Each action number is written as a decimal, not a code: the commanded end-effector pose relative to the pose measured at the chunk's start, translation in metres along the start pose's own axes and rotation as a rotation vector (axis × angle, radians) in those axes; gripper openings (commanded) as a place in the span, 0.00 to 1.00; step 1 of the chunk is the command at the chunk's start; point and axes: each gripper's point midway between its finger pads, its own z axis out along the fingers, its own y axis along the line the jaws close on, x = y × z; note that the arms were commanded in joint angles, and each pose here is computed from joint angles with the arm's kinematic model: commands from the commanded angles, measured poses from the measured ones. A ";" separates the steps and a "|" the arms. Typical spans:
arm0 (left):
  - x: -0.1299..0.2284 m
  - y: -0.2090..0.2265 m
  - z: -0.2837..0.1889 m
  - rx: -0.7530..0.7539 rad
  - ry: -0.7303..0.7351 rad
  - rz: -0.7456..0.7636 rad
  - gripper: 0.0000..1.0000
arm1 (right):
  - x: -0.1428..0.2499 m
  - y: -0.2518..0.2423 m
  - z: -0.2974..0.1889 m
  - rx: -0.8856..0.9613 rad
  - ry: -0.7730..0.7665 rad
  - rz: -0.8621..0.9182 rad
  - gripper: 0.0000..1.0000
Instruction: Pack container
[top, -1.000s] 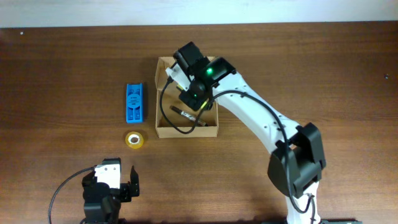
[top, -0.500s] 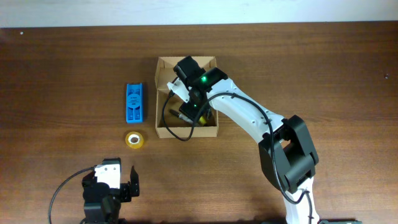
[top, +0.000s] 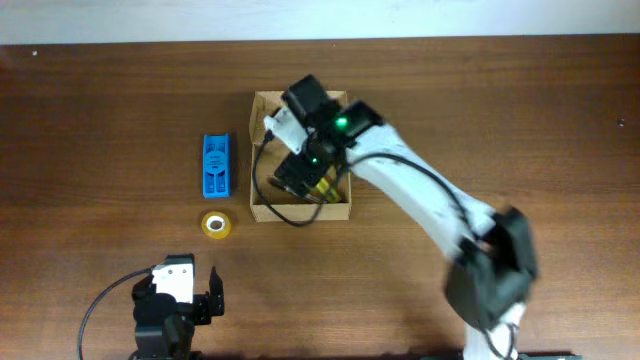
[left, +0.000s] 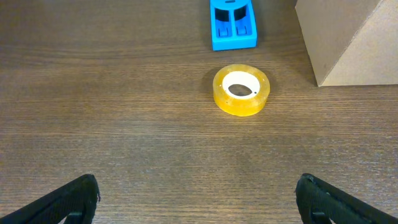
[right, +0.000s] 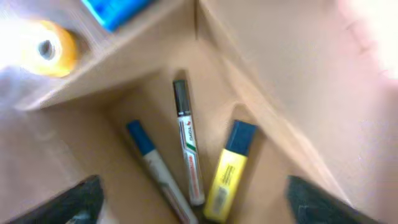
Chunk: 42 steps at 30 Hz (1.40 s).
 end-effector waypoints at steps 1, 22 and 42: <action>0.002 0.001 0.001 -0.010 0.000 -0.007 0.99 | -0.028 -0.011 -0.107 0.146 -0.195 -0.011 0.99; 0.002 0.001 0.001 -0.010 0.000 -0.007 1.00 | 0.171 -0.034 -0.226 0.444 -0.492 0.325 0.99; 0.002 0.001 0.001 -0.010 0.000 -0.007 1.00 | 0.232 -0.003 -0.202 0.460 -0.565 0.394 0.99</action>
